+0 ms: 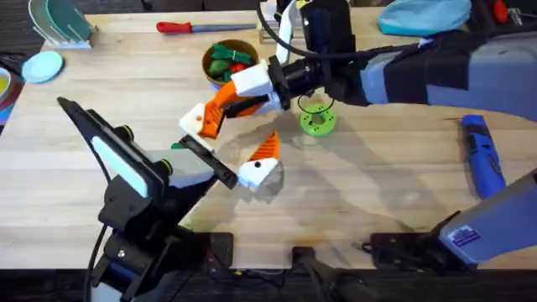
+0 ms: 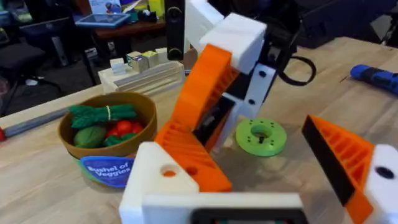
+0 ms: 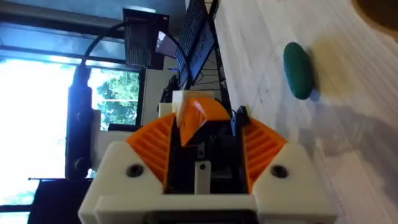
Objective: Pick up the gripper from the table and insert it into the empty holder that is missing its gripper. Then pick up a screw, insert it into the mounting hole, and use the screwdriver to tighten it. Finally, clean up the table by picking up the vegetable and placing it into the bucket.
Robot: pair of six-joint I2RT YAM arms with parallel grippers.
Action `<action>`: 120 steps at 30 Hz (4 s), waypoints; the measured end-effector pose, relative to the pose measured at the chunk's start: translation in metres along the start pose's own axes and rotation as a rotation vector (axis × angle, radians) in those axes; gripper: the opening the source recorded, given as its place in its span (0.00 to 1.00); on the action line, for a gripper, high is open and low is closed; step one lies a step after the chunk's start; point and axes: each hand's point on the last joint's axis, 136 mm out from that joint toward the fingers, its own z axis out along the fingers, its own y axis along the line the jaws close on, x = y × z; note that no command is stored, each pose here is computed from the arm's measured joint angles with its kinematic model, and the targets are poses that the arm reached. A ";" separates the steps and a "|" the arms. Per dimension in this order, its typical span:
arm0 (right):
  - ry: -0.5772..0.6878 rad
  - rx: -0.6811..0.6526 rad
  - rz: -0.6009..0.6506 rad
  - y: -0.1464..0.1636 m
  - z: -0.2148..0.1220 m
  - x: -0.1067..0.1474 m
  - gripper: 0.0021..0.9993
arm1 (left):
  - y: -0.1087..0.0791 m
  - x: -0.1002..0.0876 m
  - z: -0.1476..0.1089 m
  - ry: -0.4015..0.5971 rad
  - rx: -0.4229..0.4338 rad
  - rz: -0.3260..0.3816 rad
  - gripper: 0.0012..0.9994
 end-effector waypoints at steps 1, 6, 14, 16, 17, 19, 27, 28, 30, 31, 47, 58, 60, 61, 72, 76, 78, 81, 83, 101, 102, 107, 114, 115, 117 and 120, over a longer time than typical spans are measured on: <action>0.001 0.001 -0.006 0.000 0.000 0.001 0.54 | 0.000 0.000 0.000 0.000 0.000 0.000 0.99; 0.002 0.001 -0.085 -0.001 -0.001 0.001 0.67 | -0.001 0.000 0.000 0.000 0.004 0.000 0.99; -0.048 0.007 -0.130 -0.008 -0.029 -0.013 0.91 | -0.013 0.000 0.000 -0.002 0.075 0.000 0.99; -0.052 0.005 -0.112 -0.011 -0.038 -0.014 0.92 | -0.017 0.000 -0.001 -0.003 0.096 0.000 0.99; -0.051 0.003 -0.104 -0.013 -0.041 -0.013 0.92 | -0.018 0.000 -0.001 -0.003 0.105 0.000 0.99; -0.040 0.000 -0.086 -0.015 -0.043 -0.010 0.93 | -0.021 -0.001 -0.001 -0.003 0.125 0.000 0.99; 0.016 -0.048 -0.137 -0.008 -0.040 0.003 0.93 | -0.032 -0.001 -0.003 -0.005 0.185 0.000 0.99; 0.025 -0.060 -0.145 -0.006 -0.039 0.005 0.93 | -0.033 -0.001 -0.003 -0.005 0.192 0.000 0.99; 0.039 -0.079 -0.157 -0.003 -0.038 0.008 0.93 | -0.035 -0.001 -0.004 -0.005 0.206 0.000 0.99; 0.045 -0.085 -0.161 -0.002 -0.038 0.009 0.93 | -0.036 -0.001 -0.004 -0.005 0.210 0.000 0.99; 0.114 -0.127 -0.197 0.008 -0.019 0.026 0.57 | -0.039 -0.001 -0.004 -0.006 0.229 0.000 0.99; 0.113 -0.116 -0.171 0.005 -0.019 0.027 0.24 | -0.039 -0.001 -0.004 -0.006 0.229 0.000 0.99; 0.112 -0.116 -0.171 0.005 -0.019 0.026 0.19 | -0.039 -0.001 -0.004 -0.006 0.228 0.000 0.99; 0.112 -0.116 -0.170 0.005 -0.019 0.026 0.15 | -0.039 -0.001 -0.004 -0.006 0.228 0.000 0.99; 0.109 -0.114 -0.170 0.005 -0.020 0.026 0.01 | -0.039 -0.001 -0.004 -0.006 0.228 0.002 0.99; 0.104 -0.108 -0.149 0.004 -0.021 0.024 0.01 | -0.039 -0.001 -0.004 -0.006 0.228 0.003 0.99; 0.099 -0.104 -0.133 0.003 -0.023 0.023 0.01 | -0.039 -0.001 -0.004 -0.006 0.226 0.003 0.99; 0.083 -0.090 -0.092 0.000 -0.026 0.019 0.01 | -0.037 -0.001 -0.004 -0.006 0.220 0.003 0.99; 0.078 -0.083 -0.065 -0.001 -0.028 0.017 0.01 | -0.036 -0.001 -0.004 -0.005 0.212 0.002 0.99; 0.026 0.025 0.137 -0.015 -0.011 0.011 0.01 | -0.021 0.005 -0.001 0.022 0.123 -0.043 0.99; 0.022 0.030 0.149 -0.015 -0.010 0.010 0.01 | -0.020 0.005 -0.001 0.023 0.118 -0.048 0.99; 0.008 0.044 0.191 -0.017 -0.007 0.008 0.01 | -0.017 0.006 -0.001 0.024 0.099 -0.060 0.99; -0.012 0.078 0.225 -0.018 0.004 0.006 0.01 | -0.010 0.007 0.000 0.030 0.058 -0.083 0.99; -0.015 0.084 0.225 -0.018 0.006 0.006 0.01 | -0.009 0.007 0.000 0.031 0.057 -0.086 0.99; -0.017 0.091 0.223 -0.018 0.010 0.007 0.01 | -0.008 0.007 0.000 0.031 0.049 -0.093 0.99; -0.020 0.099 0.225 -0.018 0.013 0.007 0.01 | -0.006 0.008 0.000 0.032 0.038 -0.102 0.99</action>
